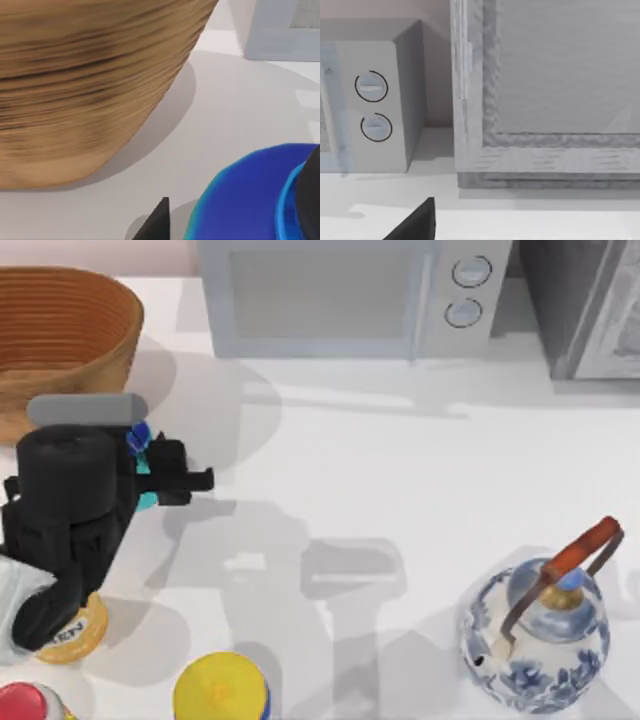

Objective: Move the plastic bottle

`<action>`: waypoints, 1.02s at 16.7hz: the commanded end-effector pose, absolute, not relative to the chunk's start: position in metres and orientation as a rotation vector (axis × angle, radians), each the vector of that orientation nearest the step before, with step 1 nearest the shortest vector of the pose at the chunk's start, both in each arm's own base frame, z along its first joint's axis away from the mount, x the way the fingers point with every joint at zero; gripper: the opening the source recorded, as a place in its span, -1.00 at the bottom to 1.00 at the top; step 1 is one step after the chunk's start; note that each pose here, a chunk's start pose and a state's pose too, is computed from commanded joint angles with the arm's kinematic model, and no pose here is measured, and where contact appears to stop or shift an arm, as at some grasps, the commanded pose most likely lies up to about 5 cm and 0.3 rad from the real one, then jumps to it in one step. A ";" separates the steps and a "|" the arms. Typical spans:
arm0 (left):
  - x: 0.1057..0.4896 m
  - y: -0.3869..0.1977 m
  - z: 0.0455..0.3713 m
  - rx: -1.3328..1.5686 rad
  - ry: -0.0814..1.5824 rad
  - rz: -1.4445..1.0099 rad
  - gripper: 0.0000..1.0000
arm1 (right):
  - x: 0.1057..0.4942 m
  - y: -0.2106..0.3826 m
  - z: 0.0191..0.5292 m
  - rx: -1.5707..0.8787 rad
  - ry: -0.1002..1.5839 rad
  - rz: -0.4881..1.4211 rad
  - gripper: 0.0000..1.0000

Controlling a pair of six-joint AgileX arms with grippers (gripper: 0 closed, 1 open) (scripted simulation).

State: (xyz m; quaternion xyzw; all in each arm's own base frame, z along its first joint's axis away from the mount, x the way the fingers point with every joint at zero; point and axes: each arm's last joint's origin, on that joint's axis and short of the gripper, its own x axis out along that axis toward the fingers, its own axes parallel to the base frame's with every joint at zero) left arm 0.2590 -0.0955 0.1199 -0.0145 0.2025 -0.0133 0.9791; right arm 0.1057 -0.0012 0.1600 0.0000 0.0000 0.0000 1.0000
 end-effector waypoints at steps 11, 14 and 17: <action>0.304 -0.097 0.075 -0.035 0.403 -0.021 -1.00 | 0.106 -0.001 0.160 0.000 0.000 0.000 1.00; 0.304 -0.097 0.075 -0.035 0.403 -0.021 -1.00 | 0.106 -0.001 0.160 0.000 0.000 0.000 1.00; 0.304 -0.097 0.075 -0.035 0.403 -0.021 -0.55 | 0.106 -0.001 0.160 0.000 0.000 0.000 1.00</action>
